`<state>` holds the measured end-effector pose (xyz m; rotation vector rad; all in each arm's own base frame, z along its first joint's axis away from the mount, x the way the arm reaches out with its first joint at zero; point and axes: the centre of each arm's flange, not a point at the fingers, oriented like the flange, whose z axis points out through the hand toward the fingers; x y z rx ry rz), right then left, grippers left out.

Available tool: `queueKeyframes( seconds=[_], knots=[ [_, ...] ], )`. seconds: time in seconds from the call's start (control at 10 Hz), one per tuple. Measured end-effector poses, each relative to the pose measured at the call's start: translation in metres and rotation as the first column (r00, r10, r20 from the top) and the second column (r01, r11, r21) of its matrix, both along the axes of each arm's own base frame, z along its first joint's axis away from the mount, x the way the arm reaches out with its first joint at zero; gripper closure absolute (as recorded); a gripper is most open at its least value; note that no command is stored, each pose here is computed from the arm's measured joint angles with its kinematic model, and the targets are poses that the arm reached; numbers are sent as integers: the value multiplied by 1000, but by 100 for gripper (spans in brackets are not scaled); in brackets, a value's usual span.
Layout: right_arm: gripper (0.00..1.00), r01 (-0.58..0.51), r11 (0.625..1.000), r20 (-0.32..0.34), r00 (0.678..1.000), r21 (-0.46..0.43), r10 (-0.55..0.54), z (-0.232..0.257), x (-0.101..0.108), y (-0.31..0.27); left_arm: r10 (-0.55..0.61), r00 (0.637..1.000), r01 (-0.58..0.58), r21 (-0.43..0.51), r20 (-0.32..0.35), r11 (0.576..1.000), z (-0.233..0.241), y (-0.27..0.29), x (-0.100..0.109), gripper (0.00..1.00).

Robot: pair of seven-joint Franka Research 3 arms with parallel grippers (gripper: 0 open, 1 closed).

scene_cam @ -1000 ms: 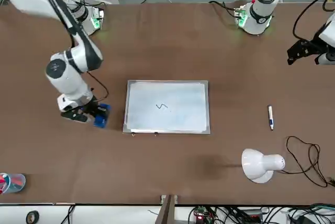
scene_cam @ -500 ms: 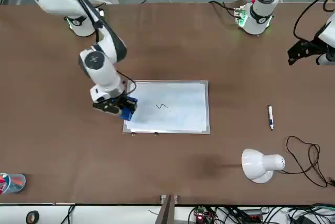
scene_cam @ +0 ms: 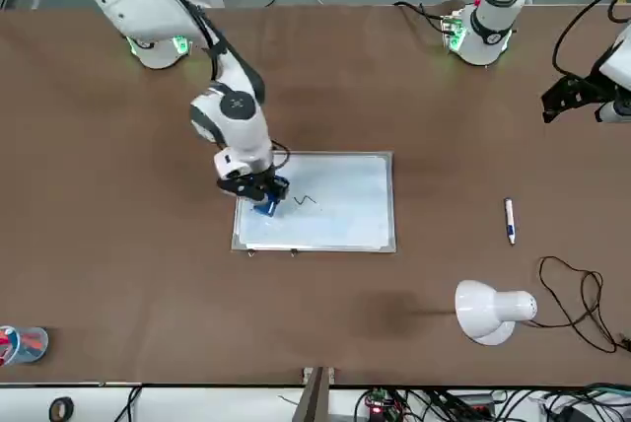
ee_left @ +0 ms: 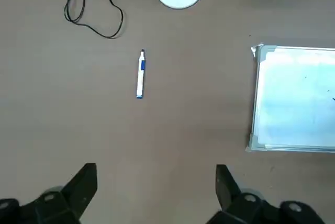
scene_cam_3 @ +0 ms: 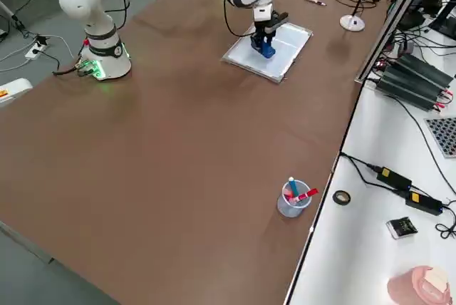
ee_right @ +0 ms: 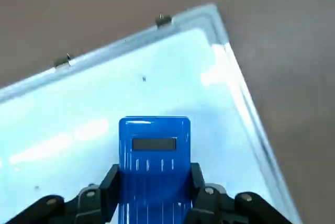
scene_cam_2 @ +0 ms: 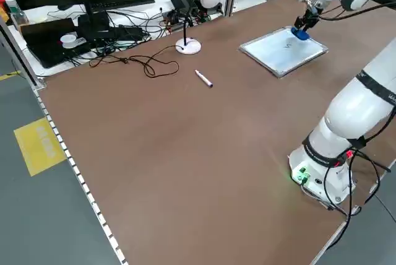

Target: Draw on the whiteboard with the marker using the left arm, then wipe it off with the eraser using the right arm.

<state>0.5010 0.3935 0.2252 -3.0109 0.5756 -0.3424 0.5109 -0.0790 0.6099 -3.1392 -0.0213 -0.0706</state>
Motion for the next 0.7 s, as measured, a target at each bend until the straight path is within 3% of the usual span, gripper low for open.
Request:
queueKeyframes(
  seconds=[0.7],
  knots=[
    [44,1,1000,21,1000,-9,-1,-22,-18,37,-2,1000,2,-1,5,1000,1,-1,1,0]
  ],
)
